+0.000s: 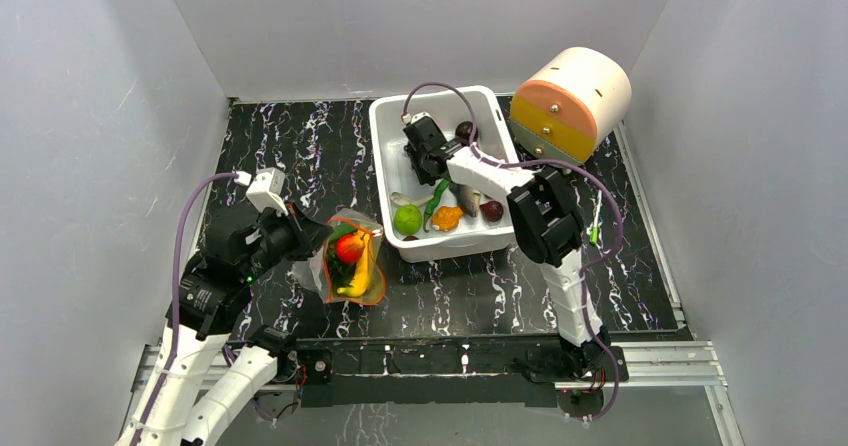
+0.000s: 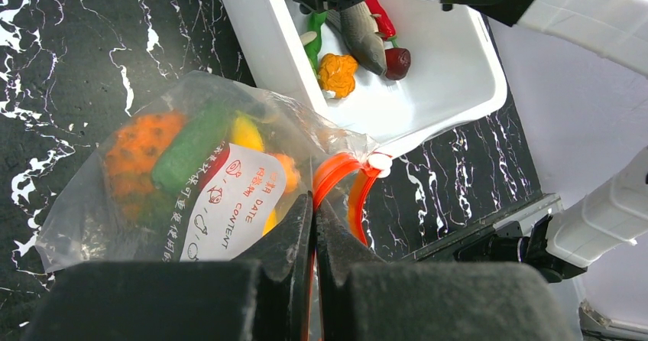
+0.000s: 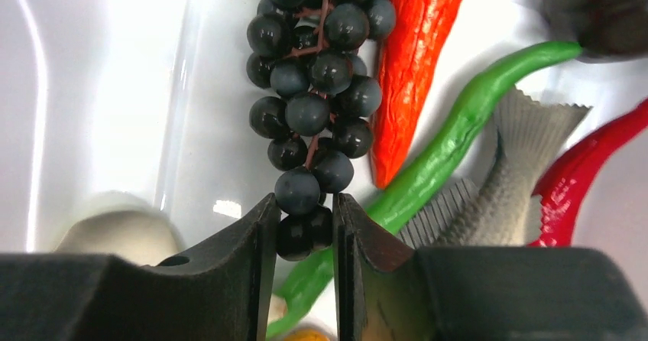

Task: Place the food in the zip-top bag and seal the zipper
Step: Pick up the fake fruit from the bin.

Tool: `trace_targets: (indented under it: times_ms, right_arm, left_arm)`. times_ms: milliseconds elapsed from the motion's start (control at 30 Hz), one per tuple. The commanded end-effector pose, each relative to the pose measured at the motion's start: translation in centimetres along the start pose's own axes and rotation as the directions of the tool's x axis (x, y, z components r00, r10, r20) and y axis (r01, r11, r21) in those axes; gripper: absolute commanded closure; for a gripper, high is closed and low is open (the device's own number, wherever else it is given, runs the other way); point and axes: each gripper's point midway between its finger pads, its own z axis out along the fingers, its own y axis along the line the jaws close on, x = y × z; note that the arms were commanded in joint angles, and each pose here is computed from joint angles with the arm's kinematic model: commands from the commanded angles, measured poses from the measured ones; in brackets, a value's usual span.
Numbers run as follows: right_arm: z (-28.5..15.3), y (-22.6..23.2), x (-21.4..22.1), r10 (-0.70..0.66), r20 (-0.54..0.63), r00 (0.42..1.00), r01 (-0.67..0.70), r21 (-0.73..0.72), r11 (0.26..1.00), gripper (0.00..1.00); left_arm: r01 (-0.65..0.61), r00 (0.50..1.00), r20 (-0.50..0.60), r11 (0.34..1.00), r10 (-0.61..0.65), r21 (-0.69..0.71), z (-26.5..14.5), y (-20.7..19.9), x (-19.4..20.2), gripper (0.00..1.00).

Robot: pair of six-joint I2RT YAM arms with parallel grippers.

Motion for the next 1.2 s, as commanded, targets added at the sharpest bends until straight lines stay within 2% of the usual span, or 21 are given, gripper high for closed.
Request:
trace_targets:
  times_ms: [0, 233, 567, 800, 1167]
  right_arm:
    - [-5.0, -0.5, -5.0, 0.063, 0.149, 0.987, -0.058, -0.041, 0.997, 0.80]
    - [-8.5, -0.9, -5.2, 0.095, 0.178, 0.979, -0.084, -0.067, 0.994, 0.82]
    - [-15.5, -1.9, -5.9, 0.167, 0.231, 0.958, -0.141, -0.125, 0.982, 0.85]
    - [-21.5, -2.3, -5.9, 0.175, 0.258, 0.950, -0.127, -0.192, 0.973, 0.88]
    - [-31.4, 1.7, -5.1, 0.181, 0.319, 0.930, -0.054, -0.370, 0.928, 0.89]
  left_arm:
    - [-0.015, 1.000, 0.024, 1.000, 0.015, 0.015, -0.1, -0.5, -0.9, 1.00]
    - [-0.019, 0.999, 0.030, 1.000, 0.018, 0.017, 0.0, -0.5, -0.9, 1.00]
    - [-0.025, 0.999, 0.024, 1.000, 0.025, -0.003, 0.5, 0.0, -0.8, 1.00]
    - [-0.053, 0.998, 0.024, 0.998, 0.054, -0.016, 0.5, 0.1, -1.3, 1.00]
    - [-0.027, 0.999, 0.025, 1.000, 0.027, 0.009, 0.6, -0.7, -1.7, 1.00]
